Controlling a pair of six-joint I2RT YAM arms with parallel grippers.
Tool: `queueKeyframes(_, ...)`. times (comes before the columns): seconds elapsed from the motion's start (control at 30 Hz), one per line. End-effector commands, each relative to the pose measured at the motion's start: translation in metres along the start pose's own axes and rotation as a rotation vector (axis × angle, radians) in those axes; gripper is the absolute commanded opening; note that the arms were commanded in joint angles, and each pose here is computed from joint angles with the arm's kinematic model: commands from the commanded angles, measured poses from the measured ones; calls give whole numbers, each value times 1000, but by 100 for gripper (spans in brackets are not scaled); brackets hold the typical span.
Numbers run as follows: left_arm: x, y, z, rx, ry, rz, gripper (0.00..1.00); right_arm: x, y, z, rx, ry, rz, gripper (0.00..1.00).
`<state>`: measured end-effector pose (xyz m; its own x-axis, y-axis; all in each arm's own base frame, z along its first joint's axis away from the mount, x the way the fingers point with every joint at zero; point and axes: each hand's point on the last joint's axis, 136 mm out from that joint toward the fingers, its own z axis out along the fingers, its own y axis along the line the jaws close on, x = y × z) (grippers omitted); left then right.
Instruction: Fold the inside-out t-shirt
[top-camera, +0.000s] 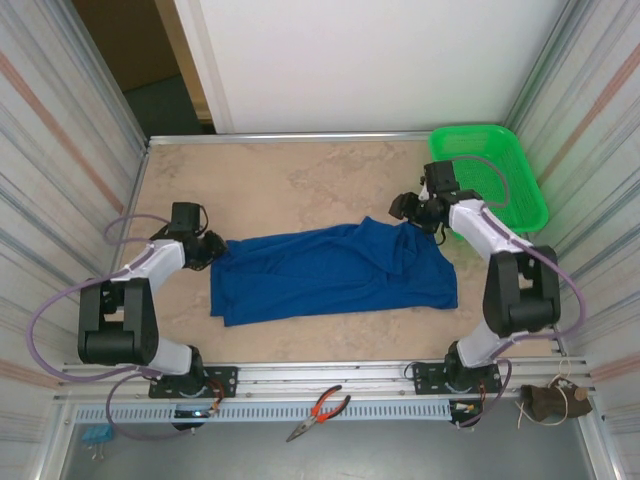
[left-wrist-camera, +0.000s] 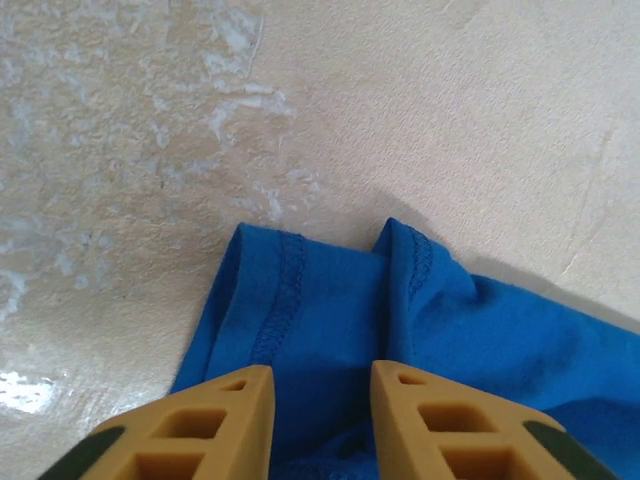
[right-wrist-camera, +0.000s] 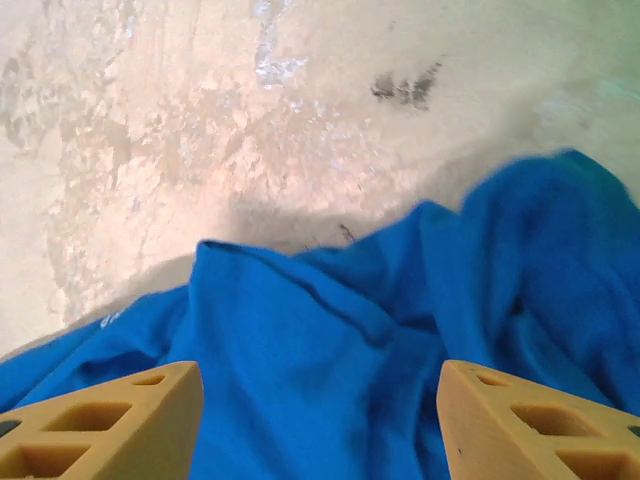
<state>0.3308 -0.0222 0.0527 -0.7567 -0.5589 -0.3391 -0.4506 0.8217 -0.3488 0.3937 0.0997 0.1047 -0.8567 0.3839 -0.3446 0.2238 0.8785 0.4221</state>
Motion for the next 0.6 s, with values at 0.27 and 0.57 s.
queueKeyframes(0.27,-2,-12,5,22,20,14,48,32,4,45,2,148,-47,36)
queueKeyframes(0.57,-4,-20,29,10,63,31,0,19,24,-17,-114,51,-71,0)
